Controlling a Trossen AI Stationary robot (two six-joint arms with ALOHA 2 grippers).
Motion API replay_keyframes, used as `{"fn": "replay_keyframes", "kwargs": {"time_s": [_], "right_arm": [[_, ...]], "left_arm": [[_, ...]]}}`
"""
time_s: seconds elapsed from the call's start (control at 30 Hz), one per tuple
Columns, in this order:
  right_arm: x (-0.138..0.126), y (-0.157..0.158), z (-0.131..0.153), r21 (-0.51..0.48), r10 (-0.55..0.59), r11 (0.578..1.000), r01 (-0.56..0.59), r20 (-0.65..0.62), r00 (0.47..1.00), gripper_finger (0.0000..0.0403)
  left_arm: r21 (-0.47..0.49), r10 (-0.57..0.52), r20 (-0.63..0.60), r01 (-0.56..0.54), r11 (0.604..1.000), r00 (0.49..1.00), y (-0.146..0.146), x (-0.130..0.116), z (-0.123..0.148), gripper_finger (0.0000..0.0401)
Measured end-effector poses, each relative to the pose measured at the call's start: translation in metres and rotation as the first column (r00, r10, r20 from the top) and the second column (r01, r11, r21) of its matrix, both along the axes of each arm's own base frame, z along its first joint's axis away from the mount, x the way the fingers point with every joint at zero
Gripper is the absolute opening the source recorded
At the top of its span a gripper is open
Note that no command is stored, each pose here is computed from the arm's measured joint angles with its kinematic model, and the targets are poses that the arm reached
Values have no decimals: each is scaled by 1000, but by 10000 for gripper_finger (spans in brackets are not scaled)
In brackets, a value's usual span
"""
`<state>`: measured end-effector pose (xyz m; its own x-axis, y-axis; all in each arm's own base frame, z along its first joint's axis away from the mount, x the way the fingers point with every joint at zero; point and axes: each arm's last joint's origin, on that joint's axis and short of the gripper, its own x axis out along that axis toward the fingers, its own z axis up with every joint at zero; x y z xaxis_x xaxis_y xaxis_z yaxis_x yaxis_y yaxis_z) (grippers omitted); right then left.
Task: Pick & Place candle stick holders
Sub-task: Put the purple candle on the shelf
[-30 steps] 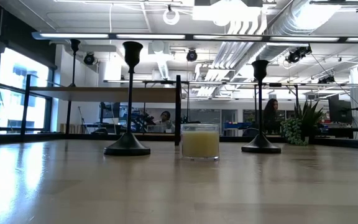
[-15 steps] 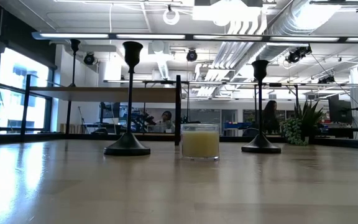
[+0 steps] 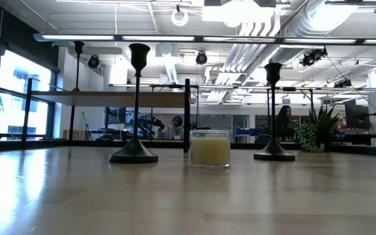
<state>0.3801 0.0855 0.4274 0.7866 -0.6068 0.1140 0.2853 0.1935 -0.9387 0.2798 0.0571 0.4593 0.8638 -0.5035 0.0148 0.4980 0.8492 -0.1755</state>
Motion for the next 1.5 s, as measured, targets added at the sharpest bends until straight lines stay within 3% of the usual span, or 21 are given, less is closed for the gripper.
{"fn": "replay_keyframes", "kwargs": {"time_s": [0.4,0.8,1.03,1.23,1.5], "right_arm": [[0,0,0,-1,-4,1000,4,-1,1000,184],[0,0,0,-3,5,1000,-5,-2,1000,184],[0,0,0,4,3,1000,-3,3,1000,185],[-1,-1,0,49,-44,998,42,32,999,233],[-3,3,4,-50,-87,995,87,-16,996,252]], "left_arm": [[-2,1,-4,-1,1000,1000,0,0,0,340],[-3,17,-22,-17,1000,1000,1,1,-3,217],[-5,28,-26,-28,1000,999,1,1,-3,216],[-5,41,-29,-41,999,999,1,1,-3,216],[-2,58,-18,-58,998,998,2,1,-2,216]]}}
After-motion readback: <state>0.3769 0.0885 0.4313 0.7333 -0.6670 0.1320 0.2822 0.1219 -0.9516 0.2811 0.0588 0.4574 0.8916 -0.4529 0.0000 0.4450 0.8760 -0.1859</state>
